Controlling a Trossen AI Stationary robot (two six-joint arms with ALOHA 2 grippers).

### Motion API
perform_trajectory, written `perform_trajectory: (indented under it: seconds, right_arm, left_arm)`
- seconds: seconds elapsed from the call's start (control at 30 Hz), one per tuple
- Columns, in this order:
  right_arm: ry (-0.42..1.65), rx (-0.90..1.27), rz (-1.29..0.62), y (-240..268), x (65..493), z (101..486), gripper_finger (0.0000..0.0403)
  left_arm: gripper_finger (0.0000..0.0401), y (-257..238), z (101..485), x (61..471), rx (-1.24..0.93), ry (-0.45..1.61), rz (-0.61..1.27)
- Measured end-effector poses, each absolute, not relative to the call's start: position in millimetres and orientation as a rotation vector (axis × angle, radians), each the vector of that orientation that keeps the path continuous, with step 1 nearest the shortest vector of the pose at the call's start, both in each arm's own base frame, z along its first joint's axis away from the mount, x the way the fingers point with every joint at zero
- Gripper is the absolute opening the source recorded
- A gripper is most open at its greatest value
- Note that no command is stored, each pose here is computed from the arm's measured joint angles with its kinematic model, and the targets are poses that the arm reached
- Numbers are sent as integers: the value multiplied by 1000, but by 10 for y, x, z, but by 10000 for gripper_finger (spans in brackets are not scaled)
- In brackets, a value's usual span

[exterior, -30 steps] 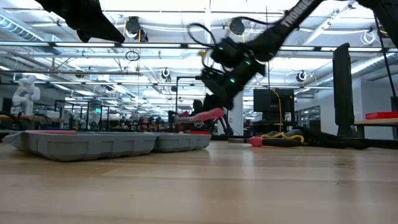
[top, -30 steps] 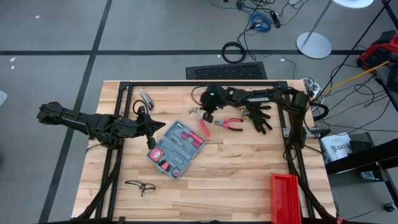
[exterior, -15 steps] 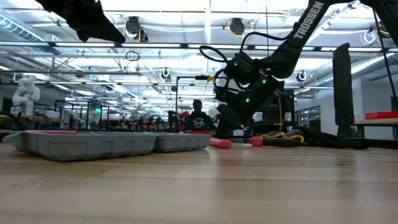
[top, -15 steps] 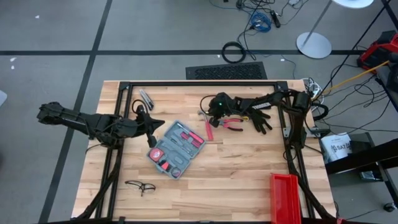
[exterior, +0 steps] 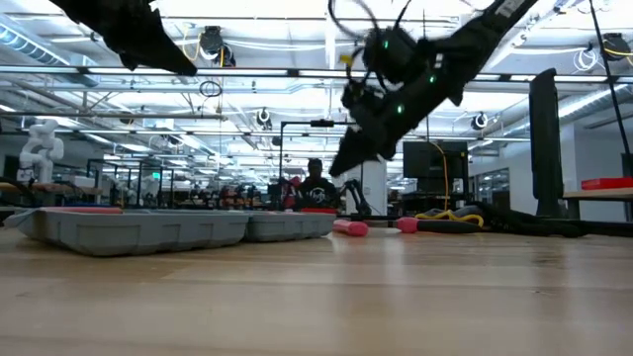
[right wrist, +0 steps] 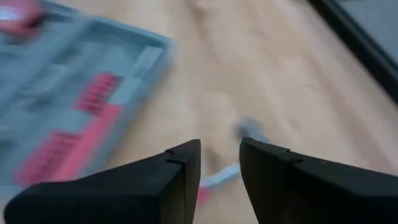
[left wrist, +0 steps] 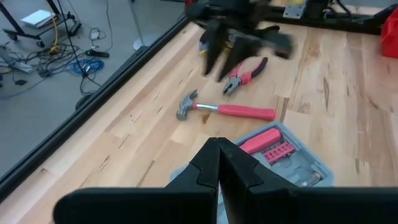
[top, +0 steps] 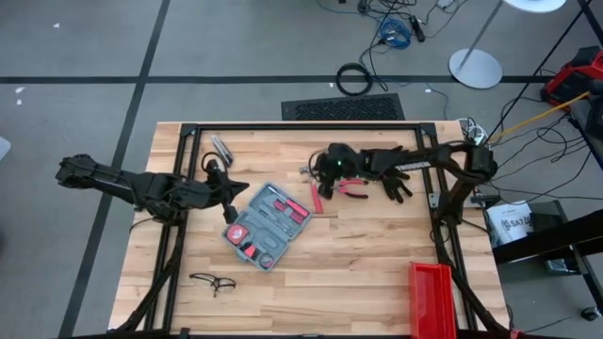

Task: Prefit tool cases
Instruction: Remove the left pink terminal block from the gray prefit tool case

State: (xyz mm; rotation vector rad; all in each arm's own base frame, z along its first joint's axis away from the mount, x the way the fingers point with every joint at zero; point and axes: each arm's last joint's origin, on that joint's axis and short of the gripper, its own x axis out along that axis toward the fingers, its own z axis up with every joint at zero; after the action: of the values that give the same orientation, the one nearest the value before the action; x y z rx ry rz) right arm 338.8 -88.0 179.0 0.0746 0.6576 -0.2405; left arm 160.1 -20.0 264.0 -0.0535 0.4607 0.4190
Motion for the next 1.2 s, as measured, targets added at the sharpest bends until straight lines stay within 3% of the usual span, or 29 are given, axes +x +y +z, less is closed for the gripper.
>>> perform_trajectory:
  seconds: [0.37,0.67,1.03,1.2]
  right_arm:
    - [550,29,-241,-148,4014,1775,100]
    - [794,33,-254,-42,4619,1488,100]
    - [940,90,-362,-60,4670,1237,98]
    - [998,78,-377,-72,4621,1204,60]
  left_arm:
    - [8,-206,2436,1808,-24,535,577]
    - [8,-97,2166,1853,-4,745,686]
    - [8,-106,1795,1803,-113,887,633]
    - [8,-111,1587,1777,-173,891,632]
